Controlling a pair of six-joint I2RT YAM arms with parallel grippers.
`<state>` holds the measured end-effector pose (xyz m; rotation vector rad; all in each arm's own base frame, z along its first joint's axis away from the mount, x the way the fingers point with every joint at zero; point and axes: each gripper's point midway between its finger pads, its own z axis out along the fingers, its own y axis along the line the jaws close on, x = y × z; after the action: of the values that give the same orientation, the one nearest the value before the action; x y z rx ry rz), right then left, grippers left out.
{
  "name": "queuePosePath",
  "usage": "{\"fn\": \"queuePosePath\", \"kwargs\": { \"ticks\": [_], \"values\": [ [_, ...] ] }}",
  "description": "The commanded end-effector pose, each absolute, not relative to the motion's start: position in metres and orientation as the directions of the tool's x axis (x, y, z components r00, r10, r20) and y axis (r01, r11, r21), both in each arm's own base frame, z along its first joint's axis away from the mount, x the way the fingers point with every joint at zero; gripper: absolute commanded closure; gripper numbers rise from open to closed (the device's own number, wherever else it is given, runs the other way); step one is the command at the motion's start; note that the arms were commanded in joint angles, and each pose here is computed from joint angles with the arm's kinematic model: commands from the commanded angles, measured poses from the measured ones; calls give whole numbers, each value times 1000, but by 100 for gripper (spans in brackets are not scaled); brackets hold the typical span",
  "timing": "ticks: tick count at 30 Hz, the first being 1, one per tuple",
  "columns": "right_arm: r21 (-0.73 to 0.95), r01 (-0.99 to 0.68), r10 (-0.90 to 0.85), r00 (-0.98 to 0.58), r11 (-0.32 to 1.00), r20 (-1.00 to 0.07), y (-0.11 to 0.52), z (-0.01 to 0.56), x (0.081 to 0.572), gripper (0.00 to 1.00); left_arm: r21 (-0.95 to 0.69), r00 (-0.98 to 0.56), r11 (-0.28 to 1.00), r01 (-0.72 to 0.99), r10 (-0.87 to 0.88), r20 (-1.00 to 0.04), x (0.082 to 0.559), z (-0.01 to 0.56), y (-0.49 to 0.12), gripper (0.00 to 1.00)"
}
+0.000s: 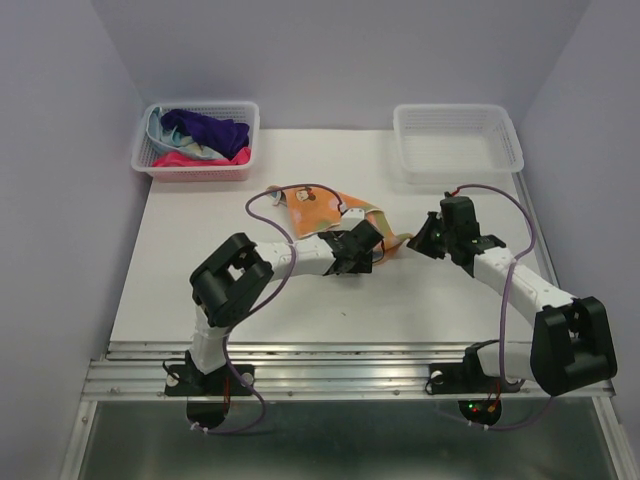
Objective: Fold and stack the towels
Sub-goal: Flatten out the crumpled towel
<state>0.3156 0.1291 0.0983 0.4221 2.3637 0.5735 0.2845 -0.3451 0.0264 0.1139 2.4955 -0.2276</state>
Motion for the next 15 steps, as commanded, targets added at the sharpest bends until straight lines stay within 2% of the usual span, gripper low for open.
{"fn": "queuePosePath", "kwargs": {
  "ticks": [1,3,9,15],
  "values": [
    [513,140,448,-707,847,-547,131,104,323,99,-94,-815,988,120,44,-577,278,20,-343,28],
    [515,140,450,-707,846,-546,131,104,323,99,-78,-813,991,112,47,-580,280,18,-341,32],
    [513,141,449,-708,847,-545,131,103,323,99,-62,-819,988,139,80,-569,272,12,-347,35],
    [511,143,448,-709,848,-545,130,101,322,99,-55,-837,987,151,98,-538,264,-1,-349,47]
  ]
}}
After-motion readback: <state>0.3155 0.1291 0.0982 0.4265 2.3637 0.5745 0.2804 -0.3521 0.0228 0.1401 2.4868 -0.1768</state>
